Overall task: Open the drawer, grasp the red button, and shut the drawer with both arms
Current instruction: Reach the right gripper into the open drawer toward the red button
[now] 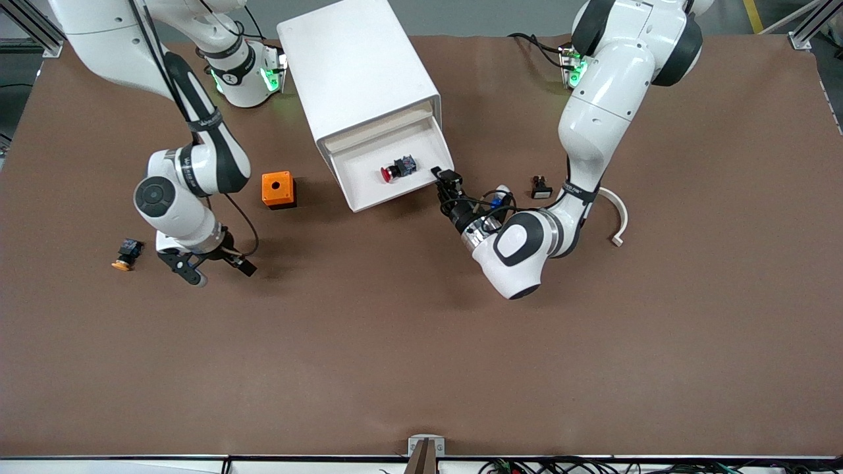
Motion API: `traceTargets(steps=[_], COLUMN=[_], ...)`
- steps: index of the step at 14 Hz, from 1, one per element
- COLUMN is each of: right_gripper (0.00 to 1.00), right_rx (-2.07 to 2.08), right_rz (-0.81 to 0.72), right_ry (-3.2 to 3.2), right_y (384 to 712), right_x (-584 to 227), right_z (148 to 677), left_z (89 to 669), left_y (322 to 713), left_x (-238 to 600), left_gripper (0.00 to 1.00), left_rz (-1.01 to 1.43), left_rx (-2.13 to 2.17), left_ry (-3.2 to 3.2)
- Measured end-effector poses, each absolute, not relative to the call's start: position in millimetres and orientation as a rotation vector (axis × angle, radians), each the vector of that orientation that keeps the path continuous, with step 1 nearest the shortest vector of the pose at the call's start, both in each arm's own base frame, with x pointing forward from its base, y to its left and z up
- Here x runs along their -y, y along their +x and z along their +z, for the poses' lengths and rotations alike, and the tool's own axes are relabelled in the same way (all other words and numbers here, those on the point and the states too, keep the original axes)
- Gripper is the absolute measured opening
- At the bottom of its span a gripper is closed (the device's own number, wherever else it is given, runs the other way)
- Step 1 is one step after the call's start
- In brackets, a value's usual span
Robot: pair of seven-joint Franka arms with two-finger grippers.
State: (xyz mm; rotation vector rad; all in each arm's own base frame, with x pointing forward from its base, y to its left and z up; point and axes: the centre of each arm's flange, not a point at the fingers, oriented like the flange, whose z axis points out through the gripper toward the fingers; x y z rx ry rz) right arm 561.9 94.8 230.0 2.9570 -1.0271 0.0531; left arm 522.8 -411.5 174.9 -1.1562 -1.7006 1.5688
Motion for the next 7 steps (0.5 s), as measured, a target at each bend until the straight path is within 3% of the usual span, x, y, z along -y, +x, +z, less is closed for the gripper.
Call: traceTargets(steps=[5,7], right_gripper=[1.0,1.0], right_rx=[1.144,1.156], right_rz=[-0.009,-0.013], right_ry=[2.876,2.865], right_y=[576,573], right_x=[-185,-218], right_z=[286,305], left_z=[174,173], left_y=[527,529], left_x=[409,409], left_gripper=[0.21,0.36], left_rz=[1.572,1.57], left_rx=[1.722,1.743], left_ry=[-1.154,-1.154])
